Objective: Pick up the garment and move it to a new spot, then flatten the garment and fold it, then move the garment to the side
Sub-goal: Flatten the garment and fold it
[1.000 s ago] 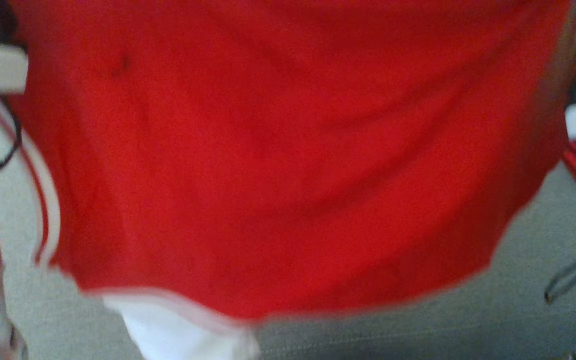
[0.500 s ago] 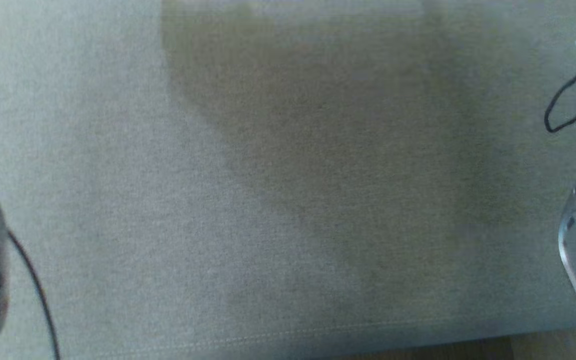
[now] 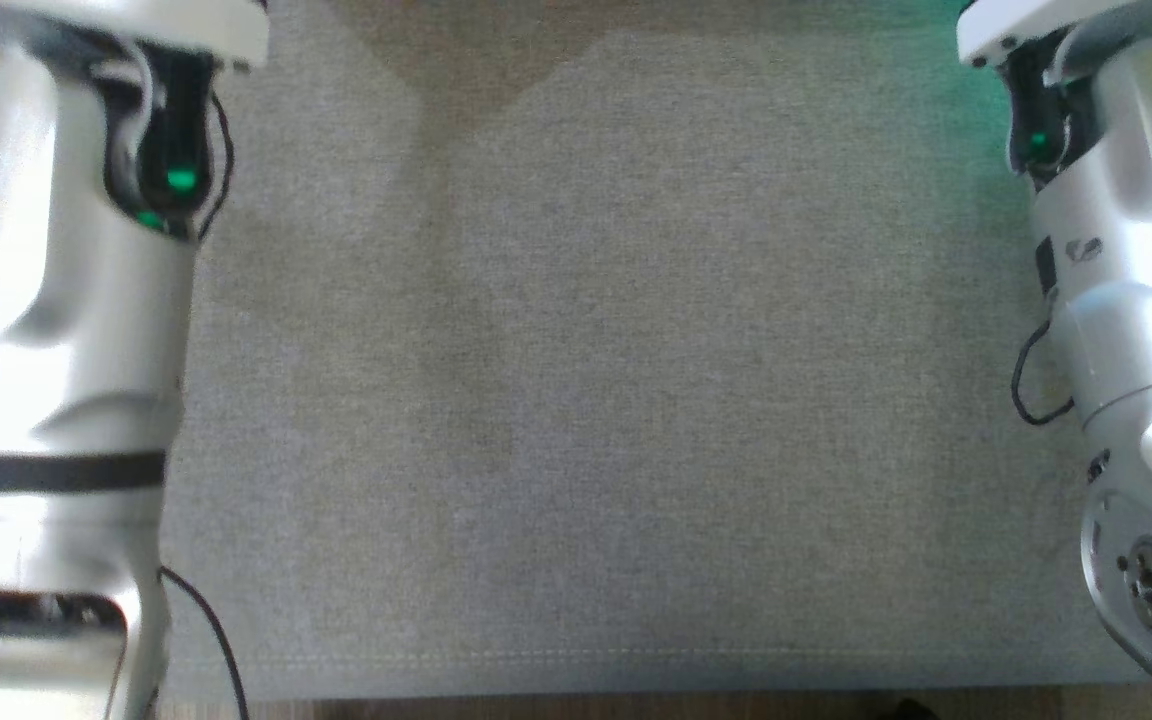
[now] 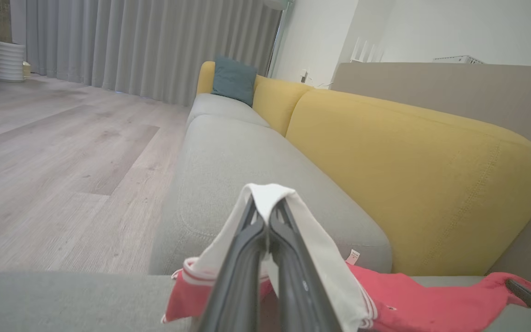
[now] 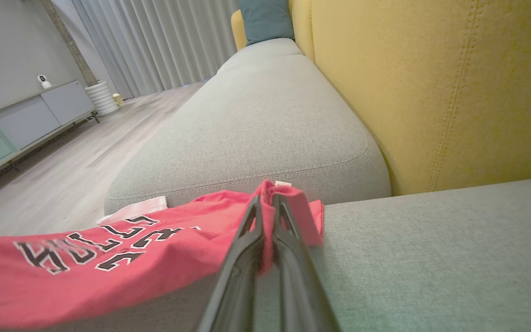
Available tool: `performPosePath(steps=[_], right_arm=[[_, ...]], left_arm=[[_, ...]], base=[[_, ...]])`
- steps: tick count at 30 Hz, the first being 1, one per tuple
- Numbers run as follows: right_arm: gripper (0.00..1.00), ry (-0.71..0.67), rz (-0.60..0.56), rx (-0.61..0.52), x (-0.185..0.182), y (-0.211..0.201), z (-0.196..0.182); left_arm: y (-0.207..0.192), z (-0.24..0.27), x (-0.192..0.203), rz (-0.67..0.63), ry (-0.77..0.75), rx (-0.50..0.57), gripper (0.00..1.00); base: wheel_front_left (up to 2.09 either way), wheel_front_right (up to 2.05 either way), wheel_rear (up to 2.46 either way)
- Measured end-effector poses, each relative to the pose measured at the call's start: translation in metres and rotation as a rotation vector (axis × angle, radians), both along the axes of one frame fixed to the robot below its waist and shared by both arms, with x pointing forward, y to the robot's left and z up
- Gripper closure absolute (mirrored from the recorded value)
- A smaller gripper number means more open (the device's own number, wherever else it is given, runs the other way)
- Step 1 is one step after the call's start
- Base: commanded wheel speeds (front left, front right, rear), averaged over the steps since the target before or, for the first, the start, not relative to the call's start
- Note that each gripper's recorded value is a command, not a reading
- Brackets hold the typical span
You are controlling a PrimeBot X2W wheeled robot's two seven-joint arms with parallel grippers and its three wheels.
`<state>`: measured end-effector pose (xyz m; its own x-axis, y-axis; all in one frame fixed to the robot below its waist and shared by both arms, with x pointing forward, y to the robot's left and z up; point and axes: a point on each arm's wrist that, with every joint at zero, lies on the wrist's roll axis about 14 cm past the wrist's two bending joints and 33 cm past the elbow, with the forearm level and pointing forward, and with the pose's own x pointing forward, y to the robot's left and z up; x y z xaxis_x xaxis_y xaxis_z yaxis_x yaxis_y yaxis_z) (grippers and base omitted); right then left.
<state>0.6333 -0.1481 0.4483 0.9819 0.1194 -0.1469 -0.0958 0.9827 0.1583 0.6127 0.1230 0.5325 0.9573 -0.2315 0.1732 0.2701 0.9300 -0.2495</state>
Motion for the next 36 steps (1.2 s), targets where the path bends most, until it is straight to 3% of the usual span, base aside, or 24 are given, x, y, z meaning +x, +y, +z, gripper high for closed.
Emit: performPosePath(steps=[6,16,29,36], right_arm=[[1.00,-0.005,-0.010,0.044,-0.005,-0.001,0.005],[1.00,0.022,-0.015,0.160,-0.061,-0.002,-0.003],[1.00,0.023,-0.084,0.296,-0.189,-0.032,-0.002],[1.00,0.094,-0.114,0.307,-0.260,-0.046,-0.010]], left_arm=[[0.003,-0.014,-0.026,-0.009,0.018,-0.053,1.00],[0.010,-0.007,-0.105,0.004,0.015,-0.191,1.00],[0.026,0.000,-0.249,0.102,0.092,-0.263,1.00],[0.020,0.006,-0.301,0.098,0.118,-0.264,1.00]], base=[[0.00,0.00,0.00],[0.00,0.00,0.00],[0.00,0.00,0.00],[0.00,0.00,0.00]])
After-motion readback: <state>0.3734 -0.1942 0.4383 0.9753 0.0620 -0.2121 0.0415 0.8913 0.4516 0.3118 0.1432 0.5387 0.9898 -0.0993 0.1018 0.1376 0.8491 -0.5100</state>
